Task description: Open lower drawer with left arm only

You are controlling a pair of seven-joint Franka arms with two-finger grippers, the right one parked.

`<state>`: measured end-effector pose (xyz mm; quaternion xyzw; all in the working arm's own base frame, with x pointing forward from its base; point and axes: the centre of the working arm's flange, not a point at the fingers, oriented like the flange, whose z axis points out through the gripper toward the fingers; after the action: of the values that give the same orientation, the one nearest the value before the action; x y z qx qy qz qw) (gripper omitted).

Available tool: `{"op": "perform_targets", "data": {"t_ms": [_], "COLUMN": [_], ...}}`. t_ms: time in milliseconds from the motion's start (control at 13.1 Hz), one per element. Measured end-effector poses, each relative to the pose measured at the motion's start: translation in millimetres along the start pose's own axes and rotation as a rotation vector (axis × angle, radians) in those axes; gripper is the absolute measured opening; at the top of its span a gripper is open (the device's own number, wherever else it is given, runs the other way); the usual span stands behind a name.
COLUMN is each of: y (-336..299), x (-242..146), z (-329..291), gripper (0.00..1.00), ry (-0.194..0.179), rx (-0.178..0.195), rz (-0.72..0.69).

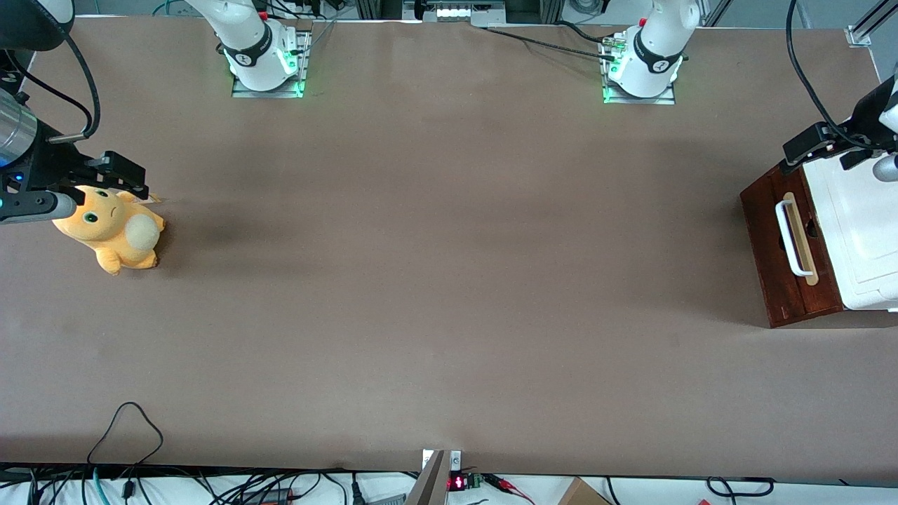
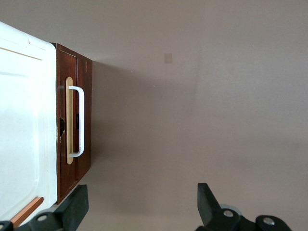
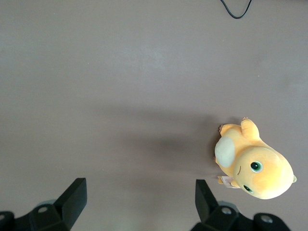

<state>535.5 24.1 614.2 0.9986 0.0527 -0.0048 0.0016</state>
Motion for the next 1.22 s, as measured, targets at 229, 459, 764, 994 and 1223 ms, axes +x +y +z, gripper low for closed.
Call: {"op": "perform_targets", "data": {"t_ms": [229,459,764,994,1223], "y": [0.2,0.3,2.0,2.7,9.0], "x": [0.0,0.2,-0.2,-0.5,-1.1], "z": [-0.4,-3.6,-2.9,-2.7,-2.3], "gripper": [1.00,1.00,1.00,1.00,1.00], "ry": [0.001,0.008,0.002,-0.001,-0.003], "rx": [0.000,0.000,0.000,0.000,0.001], "rz": [0.000,0.000,0.004,0.005,0.016]}}
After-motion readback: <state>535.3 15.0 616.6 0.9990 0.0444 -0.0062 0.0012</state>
